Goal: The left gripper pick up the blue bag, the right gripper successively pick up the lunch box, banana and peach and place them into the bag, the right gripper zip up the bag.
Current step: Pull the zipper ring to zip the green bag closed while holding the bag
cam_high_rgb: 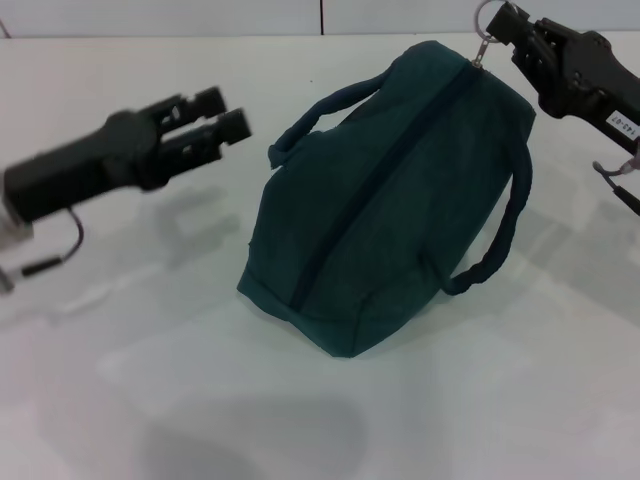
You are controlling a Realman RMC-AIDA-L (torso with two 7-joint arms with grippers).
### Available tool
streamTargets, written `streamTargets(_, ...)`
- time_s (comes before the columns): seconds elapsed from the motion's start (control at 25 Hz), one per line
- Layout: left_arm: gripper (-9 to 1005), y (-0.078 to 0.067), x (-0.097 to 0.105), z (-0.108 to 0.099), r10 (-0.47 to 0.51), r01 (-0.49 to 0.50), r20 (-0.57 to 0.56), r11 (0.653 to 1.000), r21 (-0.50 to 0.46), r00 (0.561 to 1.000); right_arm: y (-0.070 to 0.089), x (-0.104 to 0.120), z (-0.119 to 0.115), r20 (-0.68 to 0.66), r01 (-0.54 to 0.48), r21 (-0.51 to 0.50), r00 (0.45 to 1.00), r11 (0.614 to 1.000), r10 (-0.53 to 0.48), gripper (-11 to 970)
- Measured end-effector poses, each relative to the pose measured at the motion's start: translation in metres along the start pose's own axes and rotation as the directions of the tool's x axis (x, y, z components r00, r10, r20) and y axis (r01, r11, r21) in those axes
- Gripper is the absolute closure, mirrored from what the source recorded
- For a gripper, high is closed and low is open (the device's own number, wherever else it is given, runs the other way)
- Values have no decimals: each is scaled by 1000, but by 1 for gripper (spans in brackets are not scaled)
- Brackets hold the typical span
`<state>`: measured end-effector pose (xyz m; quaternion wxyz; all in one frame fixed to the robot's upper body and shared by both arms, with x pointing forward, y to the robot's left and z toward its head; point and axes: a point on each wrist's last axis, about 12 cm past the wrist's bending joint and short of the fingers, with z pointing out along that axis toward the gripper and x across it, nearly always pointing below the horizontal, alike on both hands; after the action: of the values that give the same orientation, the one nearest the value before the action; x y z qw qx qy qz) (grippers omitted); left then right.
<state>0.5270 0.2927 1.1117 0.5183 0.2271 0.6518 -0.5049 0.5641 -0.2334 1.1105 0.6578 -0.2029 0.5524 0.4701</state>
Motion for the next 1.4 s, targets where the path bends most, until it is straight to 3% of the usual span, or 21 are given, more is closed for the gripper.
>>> streamTargets(0.12, 383, 2, -31, 19, 0, 2, -122, 1000, 22, 993, -2, 0, 4, -8, 4, 5, 1000, 1000, -4, 846)
streamTargets(0.28, 255, -3, -73, 56, 28, -33, -327, 999, -10, 945, -4, 0, 7, -17, 6, 15, 1000, 1000, -6, 844)
streamTargets(0.4, 235, -19, -104, 81, 66, -93, -436, 995, -41, 897, -6, -1, 10, -23, 9, 26, 1000, 1000, -9, 842)
streamTargets(0.6, 223, -66, -147, 116, 113, -185, -525, 979, -88, 844, -10, -3, 15, -17, 15, 42, 1000, 999, -15, 839)
streamTargets(0.72, 223, -96, -148, 137, 177, -243, -577, 969, -40, 798, -11, -3, 17, -19, 15, 45, 1000, 999, -14, 838)
streamTargets(0.84, 224, -110, -134, 153, 163, -246, -649, 968, -39, 744, -10, -3, 19, -22, 15, 41, 1000, 999, -15, 836)
streamTargets(0.96, 224, -115, -122, 166, 134, -253, -694, 965, -72, 707, -10, -3, 19, -22, 16, 40, 1000, 999, -15, 835)
streamTargets(1.16, 225, -115, -114, 177, 109, -270, -689, 954, -130, 716, -10, -3, 19, -23, 4, 39, 1000, 999, -3, 832)
streamTargets(1.4, 226, -116, -106, 185, 99, -305, -714, 938, -166, 693, -10, -3, 23, -33, 4, 28, 999, 1000, -3, 829)
